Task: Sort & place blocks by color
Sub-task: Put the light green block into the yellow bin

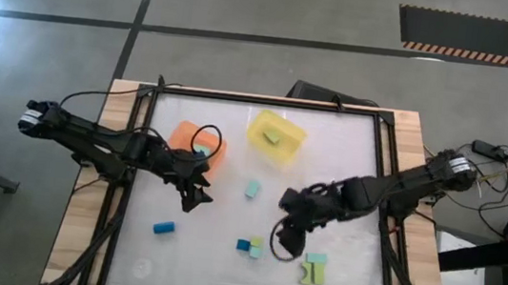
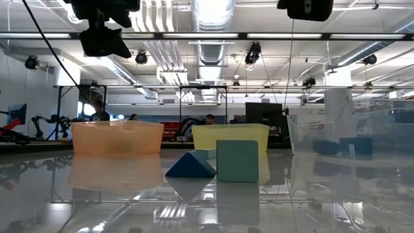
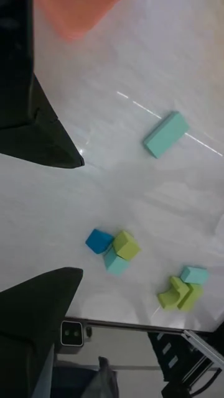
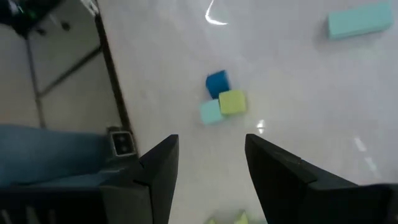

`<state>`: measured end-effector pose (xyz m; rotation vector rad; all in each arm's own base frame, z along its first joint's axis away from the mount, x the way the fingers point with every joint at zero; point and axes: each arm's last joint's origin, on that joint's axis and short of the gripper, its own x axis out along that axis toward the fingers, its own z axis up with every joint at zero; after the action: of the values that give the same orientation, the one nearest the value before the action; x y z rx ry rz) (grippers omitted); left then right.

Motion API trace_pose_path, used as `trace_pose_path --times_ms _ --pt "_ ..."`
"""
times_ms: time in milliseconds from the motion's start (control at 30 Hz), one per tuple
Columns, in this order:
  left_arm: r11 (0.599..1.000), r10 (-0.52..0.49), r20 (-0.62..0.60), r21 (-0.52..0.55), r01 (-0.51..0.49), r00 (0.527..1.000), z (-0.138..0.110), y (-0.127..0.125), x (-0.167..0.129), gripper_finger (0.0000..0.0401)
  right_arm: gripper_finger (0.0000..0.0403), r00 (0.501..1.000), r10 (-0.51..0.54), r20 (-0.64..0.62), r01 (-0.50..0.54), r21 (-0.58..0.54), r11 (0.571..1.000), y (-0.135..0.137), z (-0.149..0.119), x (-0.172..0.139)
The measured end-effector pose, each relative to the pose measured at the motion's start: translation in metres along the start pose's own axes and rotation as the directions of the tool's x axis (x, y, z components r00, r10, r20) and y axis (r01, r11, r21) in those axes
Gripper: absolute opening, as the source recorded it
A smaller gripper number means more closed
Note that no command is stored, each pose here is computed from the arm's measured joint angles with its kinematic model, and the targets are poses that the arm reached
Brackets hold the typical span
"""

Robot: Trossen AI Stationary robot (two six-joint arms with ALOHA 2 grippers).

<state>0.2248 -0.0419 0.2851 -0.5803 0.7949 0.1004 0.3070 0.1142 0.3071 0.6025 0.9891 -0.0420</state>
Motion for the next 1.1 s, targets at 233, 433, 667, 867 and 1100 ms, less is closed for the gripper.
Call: trace_pose_path --times_ms 233,433,667,867,1100 --pt "1.000 -0.003 0.003 0.000 0.003 1.000 0.000 0.000 0.000 0.0258 0.0176 0.994 -0.113 -0.008 0.112 -0.028 0.993 0.000 -0.005 0.043" --pt "1.000 -0.008 0.009 -0.001 0.008 1.000 0.001 -0.001 0.000 0.0258 0.0194 0.983 -0.169 -0.064 0.172 0.031 0.985 -0.010 -0.005 0.080" --pt "1.000 -0.008 0.010 0.020 0.008 1.000 0.001 -0.001 0.000 0.0258 0.0221 0.988 -0.145 -0.042 0.146 0.012 0.989 -0.009 -0.004 0.108" --pt "1.000 -0.007 0.011 0.023 0.007 1.000 0.001 -0.001 0.000 0.0258 0.0222 0.986 -0.161 -0.050 0.161 -0.003 0.987 -0.015 -0.006 0.134" --pt "1.000 -0.006 0.012 0.024 0.005 1.000 0.001 -0.001 0.000 0.0258 0.0222 0.980 -0.185 -0.078 0.184 -0.020 0.983 -0.021 -0.011 0.155"
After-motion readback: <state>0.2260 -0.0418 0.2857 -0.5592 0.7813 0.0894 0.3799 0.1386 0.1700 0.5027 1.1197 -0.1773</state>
